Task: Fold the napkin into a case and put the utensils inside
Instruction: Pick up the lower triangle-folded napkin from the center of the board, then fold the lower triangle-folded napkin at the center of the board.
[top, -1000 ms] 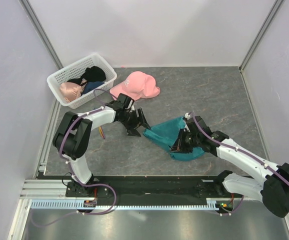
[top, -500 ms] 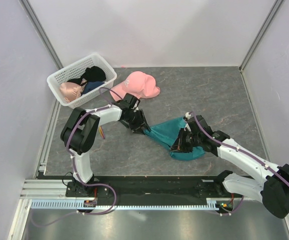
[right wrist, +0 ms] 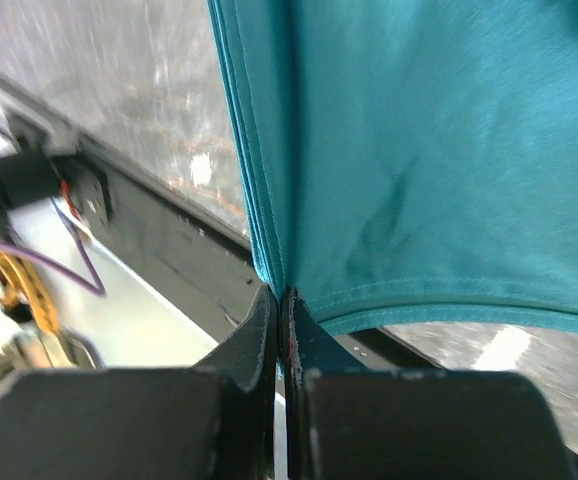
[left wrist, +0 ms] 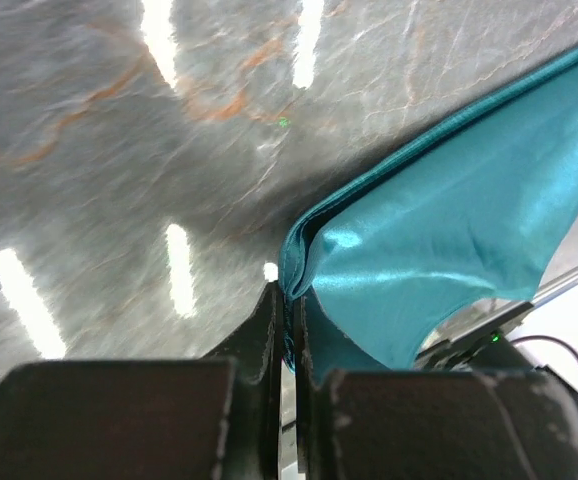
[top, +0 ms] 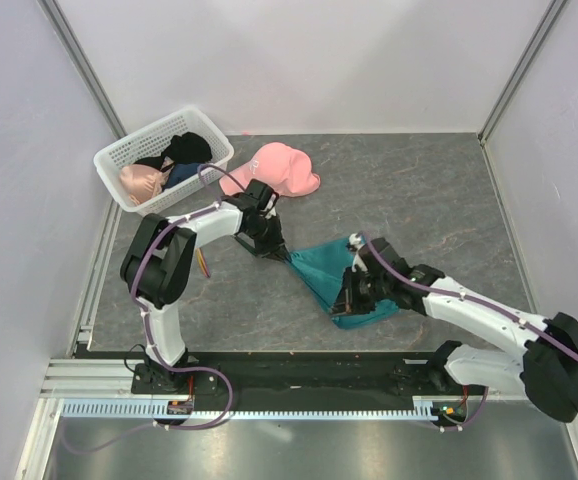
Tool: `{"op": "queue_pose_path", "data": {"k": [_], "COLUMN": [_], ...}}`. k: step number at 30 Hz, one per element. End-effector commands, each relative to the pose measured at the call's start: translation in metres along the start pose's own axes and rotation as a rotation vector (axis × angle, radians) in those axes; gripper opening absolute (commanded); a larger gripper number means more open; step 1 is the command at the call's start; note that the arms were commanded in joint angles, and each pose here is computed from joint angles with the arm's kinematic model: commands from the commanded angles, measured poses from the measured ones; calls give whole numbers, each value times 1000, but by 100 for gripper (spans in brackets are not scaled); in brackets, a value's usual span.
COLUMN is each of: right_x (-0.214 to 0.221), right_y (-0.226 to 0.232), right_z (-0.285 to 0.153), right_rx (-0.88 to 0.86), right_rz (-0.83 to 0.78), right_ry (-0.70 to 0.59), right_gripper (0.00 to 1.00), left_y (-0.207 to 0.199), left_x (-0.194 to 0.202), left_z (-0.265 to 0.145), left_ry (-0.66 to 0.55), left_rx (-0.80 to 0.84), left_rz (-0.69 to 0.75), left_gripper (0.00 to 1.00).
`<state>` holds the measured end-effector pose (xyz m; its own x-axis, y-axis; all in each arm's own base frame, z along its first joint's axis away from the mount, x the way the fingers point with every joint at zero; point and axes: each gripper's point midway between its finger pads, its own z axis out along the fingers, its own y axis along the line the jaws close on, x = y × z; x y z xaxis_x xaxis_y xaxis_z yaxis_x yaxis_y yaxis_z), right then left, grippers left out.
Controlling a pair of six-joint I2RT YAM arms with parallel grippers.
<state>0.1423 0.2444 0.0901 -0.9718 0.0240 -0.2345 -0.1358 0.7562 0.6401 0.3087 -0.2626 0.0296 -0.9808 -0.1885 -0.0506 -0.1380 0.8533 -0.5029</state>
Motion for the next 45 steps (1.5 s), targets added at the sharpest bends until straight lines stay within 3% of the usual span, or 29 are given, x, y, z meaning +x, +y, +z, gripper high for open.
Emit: {"op": "queue_pose_path", "data": {"k": [1, 4, 9, 15, 20, 32, 45], "right_x": [24, 34, 36, 41, 48, 81, 79], "right_y": [26, 51, 72, 37, 5, -43, -55], "right_z": [19, 31, 36, 25, 12, 16, 13], "right_rx": [-60, -161, -288, -333, -355, -193, -87], "right_rz": [-71, -63, -38, 113, 197, 197, 157], "right_ry": [75, 110, 118, 108, 120, 206, 229], "right_gripper": [0, 0, 0, 0, 0, 0, 2], "left_y": [11, 20, 34, 11, -5, -50, -90], "left_x": [-35, -33, -33, -41, -31, -35, -27], "left_z": [-45, -60, -67, -65, -34, -28, 5], "left_ry": [-137, -145, -186, -288, -272, -374, -328], "left_rx": [-59, -127, -254, -461, -585, -589, -479], "left_rz": [96, 116, 24, -36, -47, -56, -77], "left_gripper": [2, 2, 2, 2, 2, 2, 2]}}
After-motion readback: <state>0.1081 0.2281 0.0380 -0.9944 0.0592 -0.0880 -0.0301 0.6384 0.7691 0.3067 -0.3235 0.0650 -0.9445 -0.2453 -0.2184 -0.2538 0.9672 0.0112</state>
